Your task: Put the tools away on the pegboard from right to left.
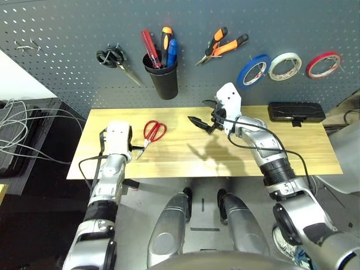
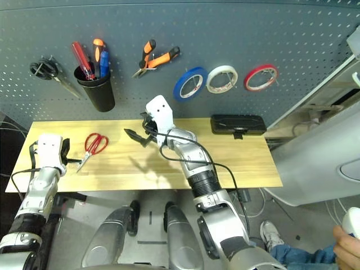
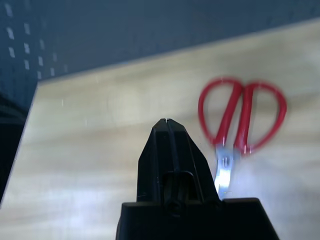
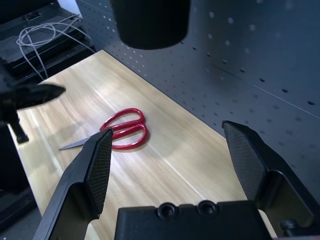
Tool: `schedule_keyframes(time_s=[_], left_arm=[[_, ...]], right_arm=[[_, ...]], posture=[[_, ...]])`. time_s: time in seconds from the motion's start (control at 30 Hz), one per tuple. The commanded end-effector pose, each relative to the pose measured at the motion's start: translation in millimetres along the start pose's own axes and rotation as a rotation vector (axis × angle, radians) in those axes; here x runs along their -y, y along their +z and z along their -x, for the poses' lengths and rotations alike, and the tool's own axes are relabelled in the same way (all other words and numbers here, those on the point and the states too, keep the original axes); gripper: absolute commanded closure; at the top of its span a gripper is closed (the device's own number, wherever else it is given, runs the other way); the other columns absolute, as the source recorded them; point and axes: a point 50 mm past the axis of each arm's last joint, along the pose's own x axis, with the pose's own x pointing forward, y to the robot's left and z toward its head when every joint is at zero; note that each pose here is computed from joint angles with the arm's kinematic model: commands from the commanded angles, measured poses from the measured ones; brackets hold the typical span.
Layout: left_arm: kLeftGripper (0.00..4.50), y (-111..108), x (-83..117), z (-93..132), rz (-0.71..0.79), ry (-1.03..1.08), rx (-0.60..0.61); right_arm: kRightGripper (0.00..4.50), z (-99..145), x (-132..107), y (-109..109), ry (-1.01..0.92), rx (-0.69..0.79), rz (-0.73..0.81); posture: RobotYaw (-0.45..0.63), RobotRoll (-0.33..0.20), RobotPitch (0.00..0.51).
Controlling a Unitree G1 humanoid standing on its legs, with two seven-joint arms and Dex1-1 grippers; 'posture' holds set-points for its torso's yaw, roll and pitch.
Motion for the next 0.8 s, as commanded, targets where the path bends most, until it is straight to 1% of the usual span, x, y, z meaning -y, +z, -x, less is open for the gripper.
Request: schedule_keyframes(time_s=[0.03,0.07,0.17,0.23,0.27,0.33,0.37,0.47,0.5,0.53,0.57,0.6,0.67,0.7,0.73,0.8], left_arm=[[4.46,-8,1,-3,-0.01,-0.012,-0.058],[4.46,-8,1,-4,-0.011,-0.012,-0.059],[4.46,0,13,-15,-0.12,-0.107,-0.06],[4.46,5,18,-20,-0.157,-0.148,-0.055],[4.31,8,20,-22,-0.173,-0.166,-0.053],[3.86,13,24,-28,-0.195,-0.19,-0.046],[3.59,16,28,-30,-0.211,-0.217,-0.041],[2.51,22,35,-35,-0.241,-0.268,-0.04],[2.21,22,38,-36,-0.25,-0.29,-0.049],[1.89,22,40,-37,-0.256,-0.306,-0.055],[1.53,22,42,-37,-0.264,-0.326,-0.064],[1.24,21,44,-37,-0.269,-0.34,-0.07],[0.46,20,47,-37,-0.285,-0.372,-0.084],[0.16,19,49,-37,-0.296,-0.396,-0.097],[0.02,18,51,-36,-0.304,-0.414,-0.11],[0.02,15,54,-35,-0.317,-0.451,-0.134]], right_arm=[[0.0,-3,-4,-3,0.017,-0.006,-0.008],[0.0,-3,-4,-4,0.017,-0.006,-0.009],[0.0,0,-2,-9,0.006,-0.025,-0.014],[0.0,2,-1,-10,-0.002,-0.032,-0.016],[0.0,3,-1,-10,-0.005,-0.035,-0.018],[0.0,5,0,-12,-0.013,-0.045,-0.022],[0.0,6,1,-15,-0.023,-0.058,-0.028],[0.0,8,2,-22,-0.042,-0.086,-0.045],[0.0,9,2,-26,-0.051,-0.099,-0.049],[0.0,9,2,-28,-0.057,-0.109,-0.052],[0.0,10,1,-30,-0.062,-0.117,-0.055],[0.0,11,1,-32,-0.065,-0.122,-0.058],[0.0,11,0,-33,-0.064,-0.125,-0.059],[0.0,12,-1,-34,-0.064,-0.129,-0.064],[0.0,13,-1,-35,-0.063,-0.133,-0.068],[0.0,15,-2,-38,-0.065,-0.141,-0.075]], posture=[[0.07,0.0,0.235],[0.07,0.0,0.235],[0.06,0.0,0.243],[0.05,0.0,0.252],[0.04,0.0,0.26],[0.04,0.0,0.26],[0.04,0.0,0.278],[0.04,0.0,0.288],[0.03,0.0,0.31],[0.03,0.0,0.31],[0.03,0.0,0.324],[0.03,0.0,0.324],[0.02,0.0,0.338],[0.02,0.0,0.348],[0.02,0.0,0.352],[0.01,0.0,0.358]])
